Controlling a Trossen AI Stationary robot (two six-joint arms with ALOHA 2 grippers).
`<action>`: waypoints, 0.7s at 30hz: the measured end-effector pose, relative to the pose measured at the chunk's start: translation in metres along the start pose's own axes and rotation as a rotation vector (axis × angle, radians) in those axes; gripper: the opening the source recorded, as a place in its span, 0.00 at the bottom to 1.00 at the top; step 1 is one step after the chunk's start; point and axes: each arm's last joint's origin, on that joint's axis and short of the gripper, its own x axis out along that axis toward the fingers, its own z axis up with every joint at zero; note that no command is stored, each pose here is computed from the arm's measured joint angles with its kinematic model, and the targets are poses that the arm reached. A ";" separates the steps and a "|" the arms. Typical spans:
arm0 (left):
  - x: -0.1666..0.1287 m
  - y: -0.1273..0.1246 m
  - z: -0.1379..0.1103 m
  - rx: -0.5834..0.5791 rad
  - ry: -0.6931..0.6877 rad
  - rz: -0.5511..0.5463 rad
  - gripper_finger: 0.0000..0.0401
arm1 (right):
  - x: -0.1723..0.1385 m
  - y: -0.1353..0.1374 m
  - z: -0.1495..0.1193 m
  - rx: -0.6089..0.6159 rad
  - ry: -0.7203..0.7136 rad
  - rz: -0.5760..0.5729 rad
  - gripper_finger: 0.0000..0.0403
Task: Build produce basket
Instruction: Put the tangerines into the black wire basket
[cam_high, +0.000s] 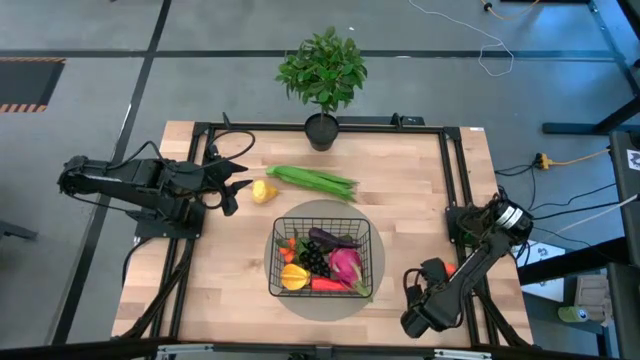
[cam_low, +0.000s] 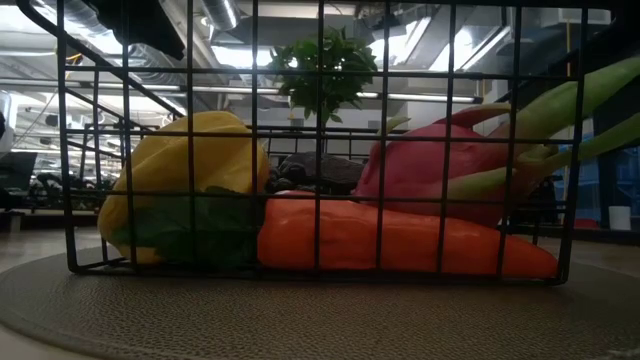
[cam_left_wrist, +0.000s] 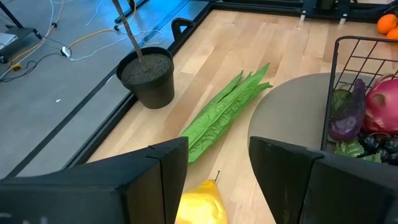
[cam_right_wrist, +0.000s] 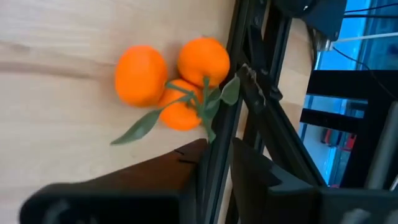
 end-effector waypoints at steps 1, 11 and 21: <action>0.000 0.000 0.000 0.000 0.000 0.000 0.40 | 0.002 0.000 0.001 0.003 -0.006 -0.006 0.15; 0.000 0.000 0.000 -0.001 0.000 0.000 0.40 | 0.006 0.004 0.000 0.000 -0.008 0.026 0.15; 0.000 0.000 0.000 -0.001 0.000 0.000 0.40 | 0.006 0.004 0.000 0.025 0.003 0.030 0.15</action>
